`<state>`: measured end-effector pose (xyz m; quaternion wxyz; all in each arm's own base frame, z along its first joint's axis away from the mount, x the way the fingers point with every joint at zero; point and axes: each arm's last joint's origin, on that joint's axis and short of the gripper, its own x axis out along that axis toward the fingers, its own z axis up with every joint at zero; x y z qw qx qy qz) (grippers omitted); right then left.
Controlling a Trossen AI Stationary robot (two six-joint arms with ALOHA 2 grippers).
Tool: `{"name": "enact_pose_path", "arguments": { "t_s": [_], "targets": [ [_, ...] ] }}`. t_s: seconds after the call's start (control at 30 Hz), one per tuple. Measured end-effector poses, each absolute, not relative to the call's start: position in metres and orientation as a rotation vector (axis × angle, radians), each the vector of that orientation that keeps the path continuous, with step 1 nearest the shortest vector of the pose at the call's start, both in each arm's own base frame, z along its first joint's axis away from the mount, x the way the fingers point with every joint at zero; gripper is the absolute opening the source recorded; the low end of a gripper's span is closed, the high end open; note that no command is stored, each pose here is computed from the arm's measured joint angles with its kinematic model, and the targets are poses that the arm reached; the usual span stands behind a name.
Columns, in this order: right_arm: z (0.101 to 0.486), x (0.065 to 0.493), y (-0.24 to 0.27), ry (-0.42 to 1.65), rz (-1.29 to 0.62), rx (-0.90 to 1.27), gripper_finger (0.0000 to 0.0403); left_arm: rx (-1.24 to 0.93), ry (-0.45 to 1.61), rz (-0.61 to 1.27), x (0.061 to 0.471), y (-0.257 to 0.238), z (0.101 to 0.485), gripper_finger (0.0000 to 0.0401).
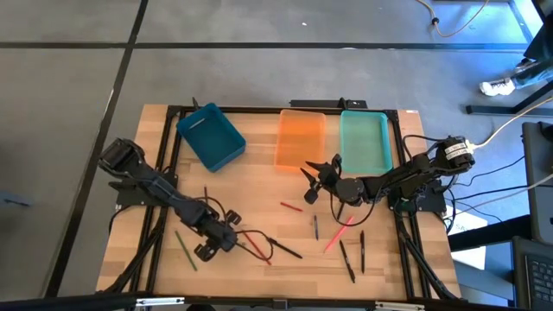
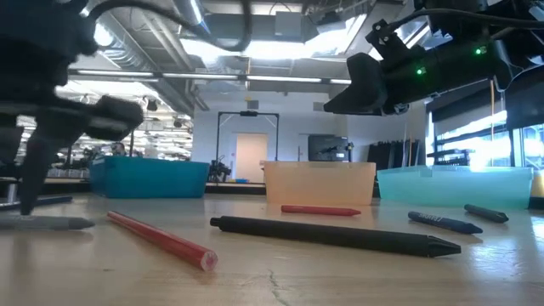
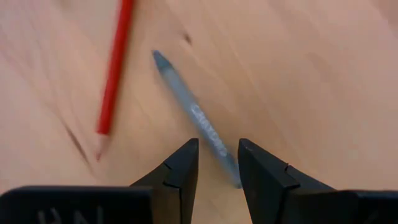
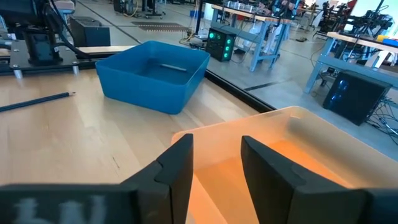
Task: Sort crayons/erasers/pens/pencils in bins
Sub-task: Put the gray crayon into the blue bin
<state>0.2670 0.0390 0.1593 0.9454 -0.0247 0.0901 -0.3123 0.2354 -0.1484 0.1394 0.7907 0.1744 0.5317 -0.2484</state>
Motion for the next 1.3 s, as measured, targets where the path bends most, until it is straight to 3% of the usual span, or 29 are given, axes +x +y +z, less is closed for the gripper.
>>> {"name": "enact_pose_path", "arguments": {
  "t_s": [0.87,1.3],
  "targets": [
    [0.157,0.267,0.040,0.189,-0.594,-0.007,0.0139,0.316,1.228,-0.440,0.237,-0.148,0.125,0.0067],
    [0.156,0.267,0.040,0.200,-0.596,0.008,0.0139,0.256,1.223,-0.375,0.237,-0.147,0.128,0.0008]
  ]
}}
